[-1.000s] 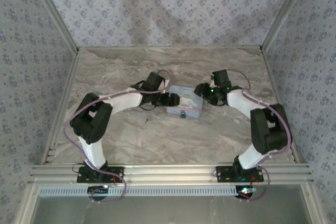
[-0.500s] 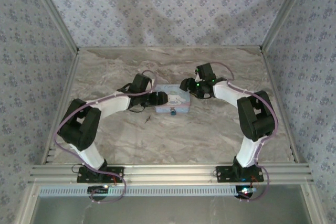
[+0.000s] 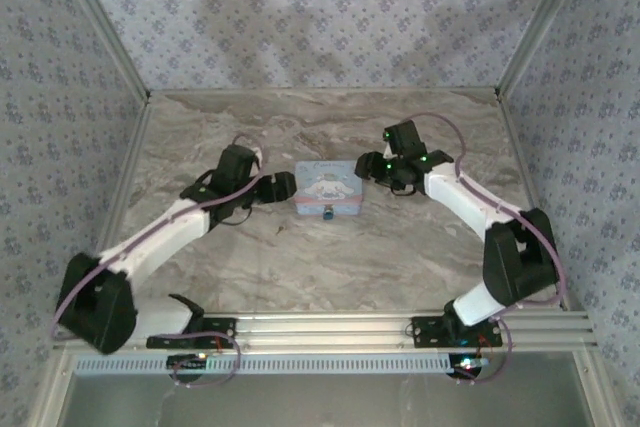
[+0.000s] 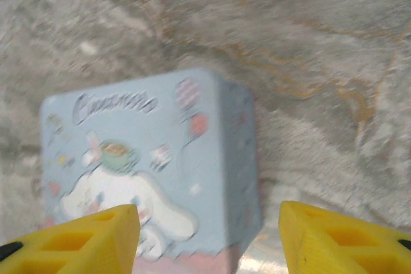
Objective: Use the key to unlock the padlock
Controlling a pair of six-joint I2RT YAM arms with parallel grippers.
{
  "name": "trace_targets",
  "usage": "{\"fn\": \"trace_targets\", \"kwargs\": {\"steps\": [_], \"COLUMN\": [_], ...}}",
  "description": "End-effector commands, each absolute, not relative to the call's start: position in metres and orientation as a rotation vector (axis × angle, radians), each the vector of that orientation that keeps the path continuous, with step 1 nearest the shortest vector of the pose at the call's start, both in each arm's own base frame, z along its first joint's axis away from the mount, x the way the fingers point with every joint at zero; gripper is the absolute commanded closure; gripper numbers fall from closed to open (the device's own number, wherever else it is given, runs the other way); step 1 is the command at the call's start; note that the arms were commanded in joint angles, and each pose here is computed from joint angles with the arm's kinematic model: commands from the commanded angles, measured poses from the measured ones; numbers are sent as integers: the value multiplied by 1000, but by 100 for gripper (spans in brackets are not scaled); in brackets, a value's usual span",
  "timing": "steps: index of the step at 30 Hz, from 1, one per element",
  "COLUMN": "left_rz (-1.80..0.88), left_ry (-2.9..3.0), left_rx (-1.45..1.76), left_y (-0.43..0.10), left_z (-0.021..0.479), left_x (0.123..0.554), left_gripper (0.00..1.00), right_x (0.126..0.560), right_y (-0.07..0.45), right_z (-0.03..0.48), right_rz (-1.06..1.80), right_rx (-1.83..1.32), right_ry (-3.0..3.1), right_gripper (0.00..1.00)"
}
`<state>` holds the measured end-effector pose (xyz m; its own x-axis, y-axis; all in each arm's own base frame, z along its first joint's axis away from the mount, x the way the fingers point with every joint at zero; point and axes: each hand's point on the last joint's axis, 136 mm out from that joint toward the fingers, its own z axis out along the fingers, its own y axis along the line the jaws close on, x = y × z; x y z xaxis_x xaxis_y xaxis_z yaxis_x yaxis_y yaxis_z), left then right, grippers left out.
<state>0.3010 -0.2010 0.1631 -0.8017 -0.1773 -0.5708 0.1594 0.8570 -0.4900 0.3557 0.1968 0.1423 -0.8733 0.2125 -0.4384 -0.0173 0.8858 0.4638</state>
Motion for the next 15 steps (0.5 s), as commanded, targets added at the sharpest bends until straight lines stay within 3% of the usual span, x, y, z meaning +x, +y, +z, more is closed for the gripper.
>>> {"fn": "trace_targets", "kwargs": {"steps": [1, 8, 11, 15], "left_rz": [-566, -564, -586, -598], "left_ry": [2454, 2533, 2529, 2523], "left_rx": [-167, -407, -477, -516], "left_y": [-159, -123, -116, -112], "left_z": [148, 124, 116, 116], "left_x": [269, 212, 199, 192], "left_gripper": [20, 28, 29, 29], "right_x": [328, 283, 275, 266], "right_y": [220, 294, 325, 357], "right_z": [153, 152, 141, 121], "right_rz": [577, 650, 648, 634], "right_rx": [-82, -420, -523, -618], "right_ry": [2589, 2576, 2586, 2600], "right_gripper": [42, 51, 57, 58]}}
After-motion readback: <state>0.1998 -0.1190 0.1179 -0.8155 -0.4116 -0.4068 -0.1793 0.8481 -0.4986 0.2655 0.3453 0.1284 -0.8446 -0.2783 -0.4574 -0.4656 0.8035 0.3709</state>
